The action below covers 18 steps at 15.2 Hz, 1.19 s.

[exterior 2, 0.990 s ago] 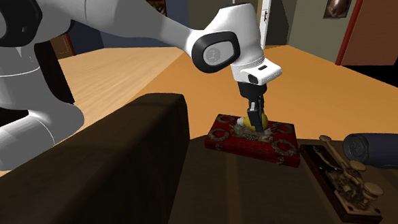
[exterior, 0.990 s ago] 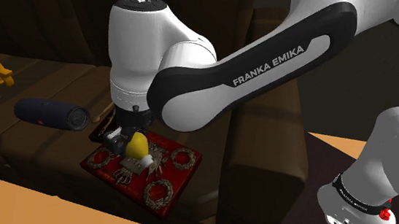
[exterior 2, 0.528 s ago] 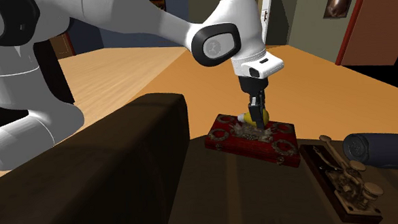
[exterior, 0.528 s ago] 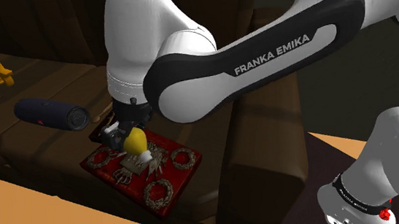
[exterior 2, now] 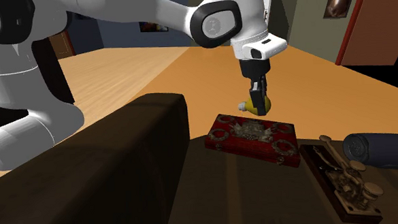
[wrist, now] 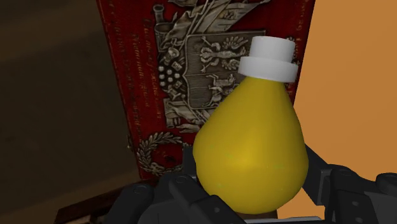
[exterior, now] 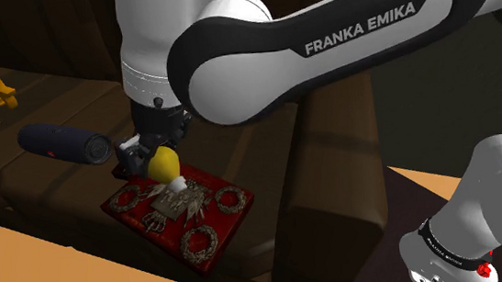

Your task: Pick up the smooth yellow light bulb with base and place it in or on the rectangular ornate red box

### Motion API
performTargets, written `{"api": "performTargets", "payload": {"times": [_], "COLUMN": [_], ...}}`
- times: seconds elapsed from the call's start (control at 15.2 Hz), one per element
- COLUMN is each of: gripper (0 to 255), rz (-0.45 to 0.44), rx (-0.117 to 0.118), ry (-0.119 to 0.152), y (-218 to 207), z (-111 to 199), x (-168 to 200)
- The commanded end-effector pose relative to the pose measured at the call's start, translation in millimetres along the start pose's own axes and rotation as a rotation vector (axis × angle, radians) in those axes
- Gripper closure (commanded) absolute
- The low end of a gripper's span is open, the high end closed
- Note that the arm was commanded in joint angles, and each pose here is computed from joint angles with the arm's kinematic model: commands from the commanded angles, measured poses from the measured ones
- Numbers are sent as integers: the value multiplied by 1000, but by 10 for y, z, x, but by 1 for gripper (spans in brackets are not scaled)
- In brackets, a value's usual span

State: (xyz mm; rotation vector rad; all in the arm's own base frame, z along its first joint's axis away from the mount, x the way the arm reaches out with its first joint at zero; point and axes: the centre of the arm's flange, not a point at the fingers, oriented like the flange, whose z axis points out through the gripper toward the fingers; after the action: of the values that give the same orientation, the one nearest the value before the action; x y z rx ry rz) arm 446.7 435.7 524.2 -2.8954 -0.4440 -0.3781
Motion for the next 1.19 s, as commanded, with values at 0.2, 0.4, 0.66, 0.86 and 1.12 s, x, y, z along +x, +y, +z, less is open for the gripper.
{"api": "performTargets", "payload": {"times": [0.2,0.4,0.66,0.86,1.12], "gripper": [255,255,255,255,255], "rz": [0,0,0,0,0], "rx": [0,0,0,0,0], "ry": [0,0,0,0,0], "y": [22,45,75,98,131], "z": [-202,-51,149,300,514], "x": [-21,-65,-124,-168,-230]}}
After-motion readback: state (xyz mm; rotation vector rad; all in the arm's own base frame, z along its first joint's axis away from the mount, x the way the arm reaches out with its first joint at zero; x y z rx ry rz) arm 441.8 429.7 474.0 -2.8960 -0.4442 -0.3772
